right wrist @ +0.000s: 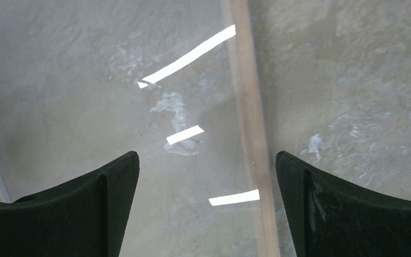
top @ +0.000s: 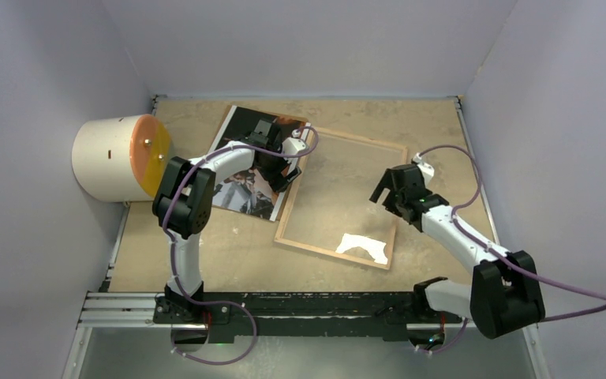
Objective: Put the photo into the frame
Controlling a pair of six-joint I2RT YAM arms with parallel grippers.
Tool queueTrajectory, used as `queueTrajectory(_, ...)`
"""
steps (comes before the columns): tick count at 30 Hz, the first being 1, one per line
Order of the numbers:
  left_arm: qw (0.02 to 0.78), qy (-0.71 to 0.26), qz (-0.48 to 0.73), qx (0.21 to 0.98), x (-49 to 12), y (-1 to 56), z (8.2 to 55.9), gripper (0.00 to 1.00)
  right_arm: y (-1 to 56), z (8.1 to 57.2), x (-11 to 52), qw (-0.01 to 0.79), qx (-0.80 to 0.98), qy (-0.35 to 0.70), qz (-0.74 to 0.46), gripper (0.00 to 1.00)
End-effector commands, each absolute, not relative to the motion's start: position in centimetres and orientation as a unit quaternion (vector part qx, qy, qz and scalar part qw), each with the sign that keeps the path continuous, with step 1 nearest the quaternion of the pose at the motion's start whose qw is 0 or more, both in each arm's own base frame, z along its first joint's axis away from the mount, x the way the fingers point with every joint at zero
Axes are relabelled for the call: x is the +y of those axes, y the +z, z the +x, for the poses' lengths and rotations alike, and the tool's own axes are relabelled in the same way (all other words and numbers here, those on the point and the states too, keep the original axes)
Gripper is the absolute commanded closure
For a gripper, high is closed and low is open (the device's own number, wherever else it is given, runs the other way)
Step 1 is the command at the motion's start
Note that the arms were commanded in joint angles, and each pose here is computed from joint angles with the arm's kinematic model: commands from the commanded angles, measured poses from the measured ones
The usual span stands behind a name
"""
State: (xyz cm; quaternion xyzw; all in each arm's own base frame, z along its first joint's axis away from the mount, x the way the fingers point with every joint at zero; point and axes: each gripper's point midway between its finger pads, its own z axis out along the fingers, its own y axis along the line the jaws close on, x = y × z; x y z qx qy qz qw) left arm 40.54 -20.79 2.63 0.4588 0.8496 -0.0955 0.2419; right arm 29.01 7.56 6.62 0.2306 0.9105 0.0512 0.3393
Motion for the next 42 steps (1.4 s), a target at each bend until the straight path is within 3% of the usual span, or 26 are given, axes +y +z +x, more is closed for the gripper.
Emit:
queueTrajectory(1,0.171,-0.088,0.481,0.855,-19.6,0.1,37.2,0.02,5.8,28.3,6.9,0.322,0.913,0.066,0.243,0.01)
queueTrajectory(20,0.156,-0.095,0.477,0.86,-19.8,-1.6,36.7,0.02,2.5,27.4,8.7,0.27,0.922,0.114,0.254,0.06)
queueTrajectory(30,0.157,-0.089,0.48,0.858,-19.5,-1.4,36.8,0.02,5.6,28.0,6.8,0.307,0.913,0.076,0.257,0.03)
queueTrajectory(42,0.155,-0.09,0.48,0.859,-19.5,-1.5,36.6,0.02,4.7,27.0,8.6,0.281,0.917,0.127,0.252,0.11)
